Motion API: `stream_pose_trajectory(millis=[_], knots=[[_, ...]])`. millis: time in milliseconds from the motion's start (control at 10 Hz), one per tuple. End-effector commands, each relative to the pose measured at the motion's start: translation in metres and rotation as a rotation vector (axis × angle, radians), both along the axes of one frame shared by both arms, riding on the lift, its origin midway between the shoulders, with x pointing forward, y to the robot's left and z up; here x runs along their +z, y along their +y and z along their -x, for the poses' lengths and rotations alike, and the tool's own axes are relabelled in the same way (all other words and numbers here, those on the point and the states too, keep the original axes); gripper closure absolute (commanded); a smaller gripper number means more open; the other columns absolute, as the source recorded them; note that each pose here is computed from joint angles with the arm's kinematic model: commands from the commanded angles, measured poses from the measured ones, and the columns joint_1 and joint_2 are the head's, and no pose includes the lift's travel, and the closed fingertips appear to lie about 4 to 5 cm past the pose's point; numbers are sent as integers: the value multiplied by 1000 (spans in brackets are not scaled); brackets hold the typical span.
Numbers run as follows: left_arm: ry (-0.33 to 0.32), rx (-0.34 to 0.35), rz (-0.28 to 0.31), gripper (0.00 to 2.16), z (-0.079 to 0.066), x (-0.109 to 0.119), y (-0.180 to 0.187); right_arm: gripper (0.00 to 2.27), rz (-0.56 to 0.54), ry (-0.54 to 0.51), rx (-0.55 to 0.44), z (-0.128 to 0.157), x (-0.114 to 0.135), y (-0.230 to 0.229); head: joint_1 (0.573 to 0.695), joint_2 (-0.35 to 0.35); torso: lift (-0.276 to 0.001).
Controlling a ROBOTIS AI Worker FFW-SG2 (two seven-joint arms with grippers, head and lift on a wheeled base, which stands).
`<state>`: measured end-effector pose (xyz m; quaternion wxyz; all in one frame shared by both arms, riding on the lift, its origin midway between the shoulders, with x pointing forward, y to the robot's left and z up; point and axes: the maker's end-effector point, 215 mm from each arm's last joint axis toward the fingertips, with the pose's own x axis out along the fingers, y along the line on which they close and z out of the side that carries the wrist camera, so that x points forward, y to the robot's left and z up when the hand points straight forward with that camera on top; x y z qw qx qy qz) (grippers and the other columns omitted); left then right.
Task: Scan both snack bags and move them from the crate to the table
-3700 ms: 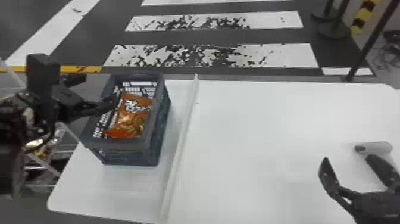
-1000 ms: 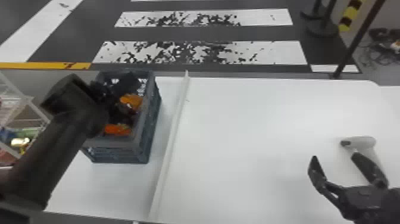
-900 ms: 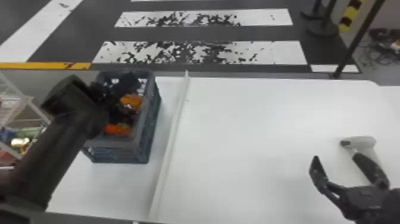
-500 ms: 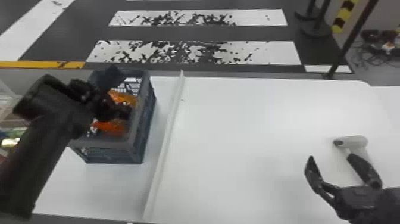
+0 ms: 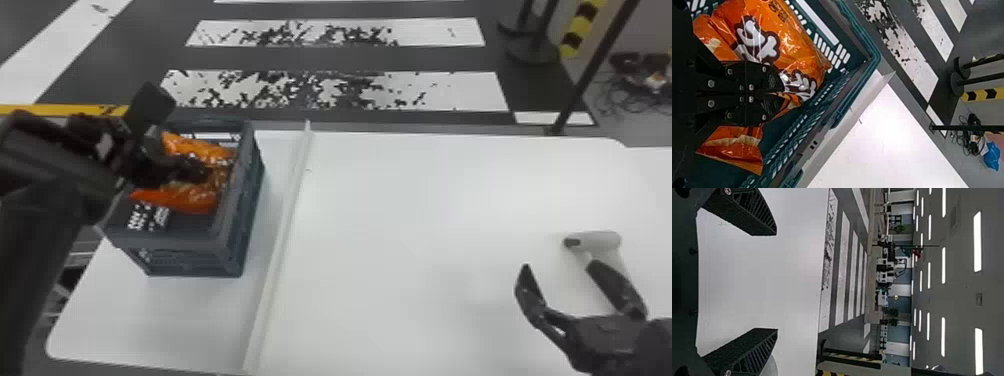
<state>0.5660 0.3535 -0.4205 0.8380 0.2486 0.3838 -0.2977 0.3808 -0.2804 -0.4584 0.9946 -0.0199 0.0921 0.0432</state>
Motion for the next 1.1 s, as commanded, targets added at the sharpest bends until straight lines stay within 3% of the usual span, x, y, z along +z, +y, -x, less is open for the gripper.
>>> stream_pose_trajectory(millis=[0,300,500,1000], knots=[[-23,2,-2,2125,-1,19,2,49,-1,2,2,0,0,2,695,85,-88],[-53,-5,-1,2125,1,44,-1,49,-3,7,4,0,-2,3,695,91,-88],[-46,-9,35,2125,4,50,0,49,-4,7,6,-1,-2,4,695,89,-88],[-24,10,298,2125,19,45,7,49,-5,9,8,-2,-1,5,695,96,-88]])
